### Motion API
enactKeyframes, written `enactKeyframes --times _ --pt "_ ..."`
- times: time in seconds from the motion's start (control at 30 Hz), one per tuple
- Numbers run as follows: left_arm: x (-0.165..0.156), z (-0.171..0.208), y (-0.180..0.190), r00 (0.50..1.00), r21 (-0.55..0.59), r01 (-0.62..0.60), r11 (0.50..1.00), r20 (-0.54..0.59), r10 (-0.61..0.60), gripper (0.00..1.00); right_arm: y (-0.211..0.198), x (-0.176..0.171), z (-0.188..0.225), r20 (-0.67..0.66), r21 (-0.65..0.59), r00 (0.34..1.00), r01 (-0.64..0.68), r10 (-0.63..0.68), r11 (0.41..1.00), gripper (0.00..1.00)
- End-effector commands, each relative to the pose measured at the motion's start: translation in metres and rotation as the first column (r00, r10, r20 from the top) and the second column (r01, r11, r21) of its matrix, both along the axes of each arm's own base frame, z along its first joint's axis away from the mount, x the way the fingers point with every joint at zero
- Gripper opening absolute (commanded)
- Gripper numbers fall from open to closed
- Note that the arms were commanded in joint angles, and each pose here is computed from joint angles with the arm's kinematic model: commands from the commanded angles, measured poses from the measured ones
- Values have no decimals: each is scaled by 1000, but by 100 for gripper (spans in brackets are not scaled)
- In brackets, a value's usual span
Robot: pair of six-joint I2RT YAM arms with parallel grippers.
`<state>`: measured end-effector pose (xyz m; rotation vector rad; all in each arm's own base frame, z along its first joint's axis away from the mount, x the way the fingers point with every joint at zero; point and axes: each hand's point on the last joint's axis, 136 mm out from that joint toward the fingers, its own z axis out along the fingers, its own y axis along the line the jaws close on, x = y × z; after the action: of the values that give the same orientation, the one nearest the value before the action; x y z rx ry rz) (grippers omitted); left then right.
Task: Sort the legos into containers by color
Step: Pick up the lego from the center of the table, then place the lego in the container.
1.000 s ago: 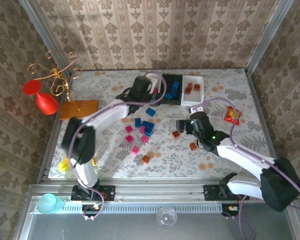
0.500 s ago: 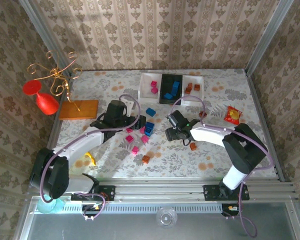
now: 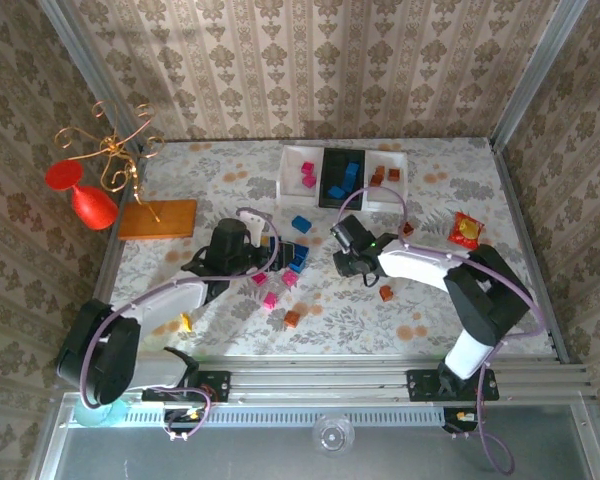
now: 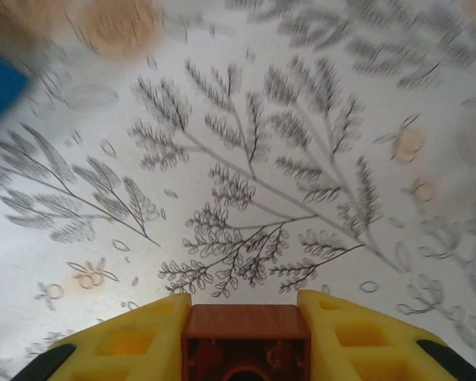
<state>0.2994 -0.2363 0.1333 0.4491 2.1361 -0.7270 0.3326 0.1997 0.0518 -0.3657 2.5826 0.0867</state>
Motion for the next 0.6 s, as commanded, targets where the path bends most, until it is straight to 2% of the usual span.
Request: enactKeyframes --times 0.0,0.13,0.33,0.43,0.57 --pt "-6 19 -9 998 -70 48 996 54 -44 85 -13 41 57 165 101 979 105 -121 989 34" --pt "-16 21 -19 992 -100 108 989 70 -102 85 -52 92 95 286 216 911 242 -298 946 34" --pt "-23 25 -22 988 -96 130 987 91 -121 85 -117 160 99 334 220 813 425 -477 878 34" --pt "-24 24 -21 989 -88 125 988 94 -117 85 -129 190 84 306 206 808 460 -503 864 35" --pt "-24 25 -21 988 -83 123 989 103 -115 85 -135 216 80 290 174 813 474 -505 863 44"
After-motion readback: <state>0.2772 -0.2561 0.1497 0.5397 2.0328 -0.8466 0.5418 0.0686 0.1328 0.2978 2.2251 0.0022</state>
